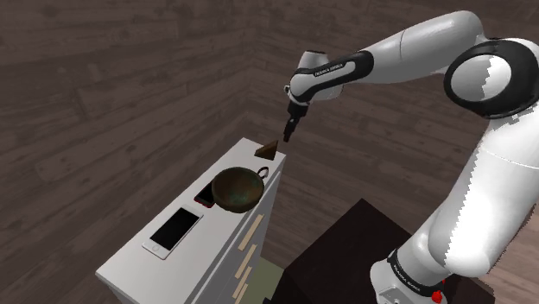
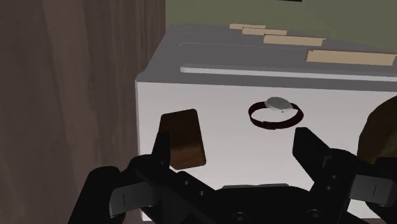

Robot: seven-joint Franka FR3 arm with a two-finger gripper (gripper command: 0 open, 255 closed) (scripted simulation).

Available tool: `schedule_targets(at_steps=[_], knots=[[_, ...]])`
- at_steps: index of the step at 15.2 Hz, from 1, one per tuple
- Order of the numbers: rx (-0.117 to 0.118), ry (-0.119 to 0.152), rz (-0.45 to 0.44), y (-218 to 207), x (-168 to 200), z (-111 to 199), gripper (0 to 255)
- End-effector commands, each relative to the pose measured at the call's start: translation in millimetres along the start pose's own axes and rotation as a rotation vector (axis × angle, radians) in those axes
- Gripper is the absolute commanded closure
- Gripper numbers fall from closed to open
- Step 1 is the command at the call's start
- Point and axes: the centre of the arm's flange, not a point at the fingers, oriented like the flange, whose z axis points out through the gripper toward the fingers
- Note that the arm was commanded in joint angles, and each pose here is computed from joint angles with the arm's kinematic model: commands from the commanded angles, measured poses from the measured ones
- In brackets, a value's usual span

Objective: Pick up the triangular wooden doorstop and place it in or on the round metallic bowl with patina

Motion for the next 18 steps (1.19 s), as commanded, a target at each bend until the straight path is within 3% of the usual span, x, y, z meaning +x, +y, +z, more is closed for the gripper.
schedule_targets(at_steps=[1, 5, 12, 18], knots=[[-0.003, 0.004, -0.026, 14.4, 18.6, 16.2, 0], [-0.008, 0.011, -0.072, 37.0, 49.5, 44.3, 0], [-0.008, 0.011, -0.072, 37.2, 49.9, 81.3, 0], [-0.008, 0.011, -0.072, 37.3, 49.9, 84.3, 0]])
